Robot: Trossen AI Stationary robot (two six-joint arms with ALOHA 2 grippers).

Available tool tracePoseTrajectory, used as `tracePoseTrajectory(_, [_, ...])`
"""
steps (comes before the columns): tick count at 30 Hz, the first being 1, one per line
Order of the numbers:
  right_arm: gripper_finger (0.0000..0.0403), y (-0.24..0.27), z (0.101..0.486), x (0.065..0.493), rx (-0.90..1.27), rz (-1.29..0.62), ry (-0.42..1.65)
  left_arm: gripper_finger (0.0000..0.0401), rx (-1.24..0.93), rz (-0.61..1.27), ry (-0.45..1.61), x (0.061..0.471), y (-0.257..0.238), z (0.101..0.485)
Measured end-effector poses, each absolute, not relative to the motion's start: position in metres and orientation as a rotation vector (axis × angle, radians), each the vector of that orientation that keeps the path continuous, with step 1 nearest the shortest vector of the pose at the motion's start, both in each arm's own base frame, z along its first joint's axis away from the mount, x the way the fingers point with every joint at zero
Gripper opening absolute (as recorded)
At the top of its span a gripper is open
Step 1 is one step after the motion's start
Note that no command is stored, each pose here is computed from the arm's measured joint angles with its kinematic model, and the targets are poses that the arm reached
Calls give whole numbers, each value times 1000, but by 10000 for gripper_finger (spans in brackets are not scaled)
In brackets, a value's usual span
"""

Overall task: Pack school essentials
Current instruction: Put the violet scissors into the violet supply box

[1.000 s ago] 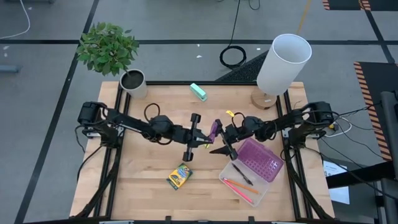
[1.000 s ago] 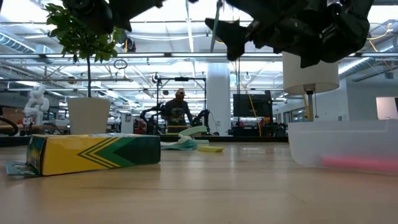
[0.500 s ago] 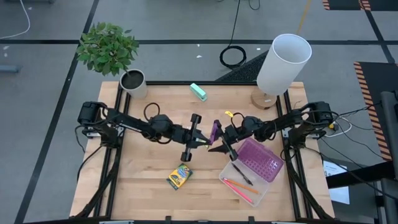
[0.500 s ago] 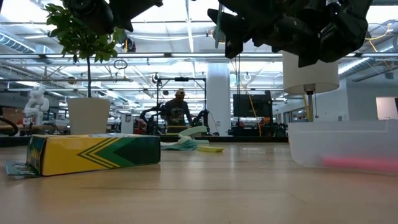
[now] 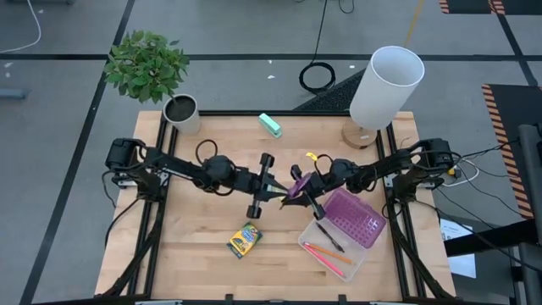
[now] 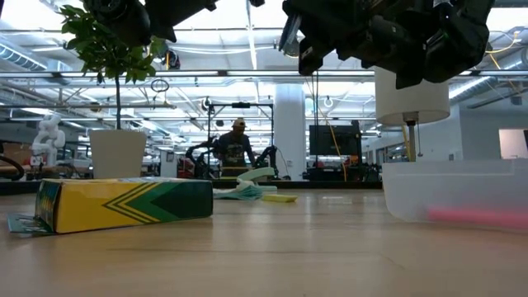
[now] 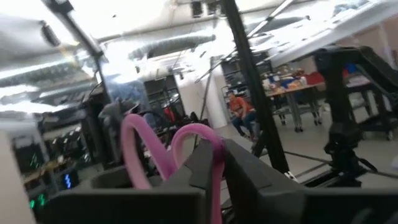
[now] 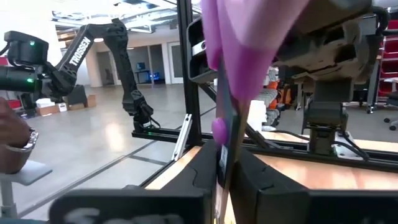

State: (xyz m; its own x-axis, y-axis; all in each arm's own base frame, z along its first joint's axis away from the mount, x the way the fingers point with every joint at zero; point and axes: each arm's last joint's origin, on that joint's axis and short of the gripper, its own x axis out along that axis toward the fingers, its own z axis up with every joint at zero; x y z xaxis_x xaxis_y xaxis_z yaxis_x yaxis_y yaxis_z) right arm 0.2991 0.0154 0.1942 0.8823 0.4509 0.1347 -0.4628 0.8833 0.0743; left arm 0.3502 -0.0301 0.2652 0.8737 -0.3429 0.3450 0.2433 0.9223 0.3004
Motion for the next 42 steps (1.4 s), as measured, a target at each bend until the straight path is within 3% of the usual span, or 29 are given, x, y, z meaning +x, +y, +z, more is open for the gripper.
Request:
tracePoseTrajectory(7, [7, 15, 198, 297, 111, 467, -106, 136, 182, -248, -324, 348, -28, 269])
tracePoseTrajectory(12, [7, 12, 204, 293, 123, 448, -56, 176, 157, -182, -198, 335, -28, 282])
tracePoseTrajectory(25, [8, 0, 212, 267, 113, 75, 242, 204, 128, 160, 49, 298, -48, 300])
tracePoseTrajectory(36, [8, 2, 199, 256, 137, -38, 438, 268, 77, 207, 70, 317, -37, 279])
tracePoseTrajectory(42, [8, 1, 198, 256, 123, -46, 444, 262, 8, 178, 64, 327, -21, 270])
